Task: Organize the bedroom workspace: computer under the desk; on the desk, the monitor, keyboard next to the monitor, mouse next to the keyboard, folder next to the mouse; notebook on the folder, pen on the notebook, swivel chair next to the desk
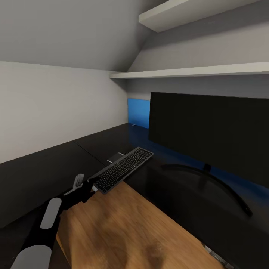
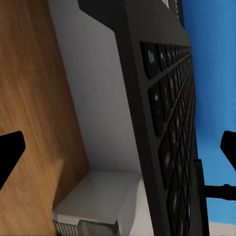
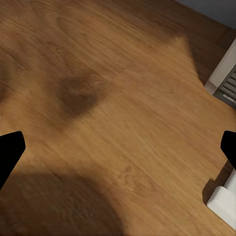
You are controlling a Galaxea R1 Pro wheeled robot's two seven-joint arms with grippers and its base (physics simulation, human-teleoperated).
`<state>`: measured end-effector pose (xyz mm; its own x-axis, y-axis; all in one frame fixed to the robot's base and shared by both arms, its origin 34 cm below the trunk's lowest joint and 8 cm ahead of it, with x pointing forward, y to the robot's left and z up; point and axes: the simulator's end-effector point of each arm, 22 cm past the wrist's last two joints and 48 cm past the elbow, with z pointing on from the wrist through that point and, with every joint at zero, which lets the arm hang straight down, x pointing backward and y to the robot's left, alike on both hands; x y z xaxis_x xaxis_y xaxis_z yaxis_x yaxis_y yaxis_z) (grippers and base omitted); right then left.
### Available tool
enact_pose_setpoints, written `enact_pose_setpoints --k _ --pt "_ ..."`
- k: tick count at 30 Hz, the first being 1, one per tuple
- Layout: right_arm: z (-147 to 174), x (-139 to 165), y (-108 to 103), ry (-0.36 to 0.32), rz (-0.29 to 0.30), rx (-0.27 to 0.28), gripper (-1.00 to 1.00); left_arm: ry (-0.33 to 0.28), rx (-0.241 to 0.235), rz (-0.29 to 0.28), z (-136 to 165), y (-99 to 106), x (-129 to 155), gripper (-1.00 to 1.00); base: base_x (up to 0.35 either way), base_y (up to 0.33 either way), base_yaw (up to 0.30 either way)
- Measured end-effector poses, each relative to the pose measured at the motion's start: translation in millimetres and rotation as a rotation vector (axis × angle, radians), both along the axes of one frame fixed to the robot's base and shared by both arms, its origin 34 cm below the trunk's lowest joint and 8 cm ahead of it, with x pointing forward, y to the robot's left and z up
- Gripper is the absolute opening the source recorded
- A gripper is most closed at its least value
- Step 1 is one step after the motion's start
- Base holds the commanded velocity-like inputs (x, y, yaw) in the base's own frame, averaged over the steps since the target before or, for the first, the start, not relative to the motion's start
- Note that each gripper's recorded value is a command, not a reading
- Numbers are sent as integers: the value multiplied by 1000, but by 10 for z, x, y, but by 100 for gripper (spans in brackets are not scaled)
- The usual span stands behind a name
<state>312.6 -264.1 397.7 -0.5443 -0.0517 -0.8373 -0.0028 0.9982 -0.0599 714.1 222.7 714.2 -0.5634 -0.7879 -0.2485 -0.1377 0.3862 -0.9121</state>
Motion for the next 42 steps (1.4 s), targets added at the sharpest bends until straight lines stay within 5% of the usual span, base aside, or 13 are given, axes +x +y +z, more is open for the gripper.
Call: enact_pose_setpoints --k 42 --pt "0 0 0 0 0 0 100 -13 2 -39 48 -207 -4 100 0 0 0"
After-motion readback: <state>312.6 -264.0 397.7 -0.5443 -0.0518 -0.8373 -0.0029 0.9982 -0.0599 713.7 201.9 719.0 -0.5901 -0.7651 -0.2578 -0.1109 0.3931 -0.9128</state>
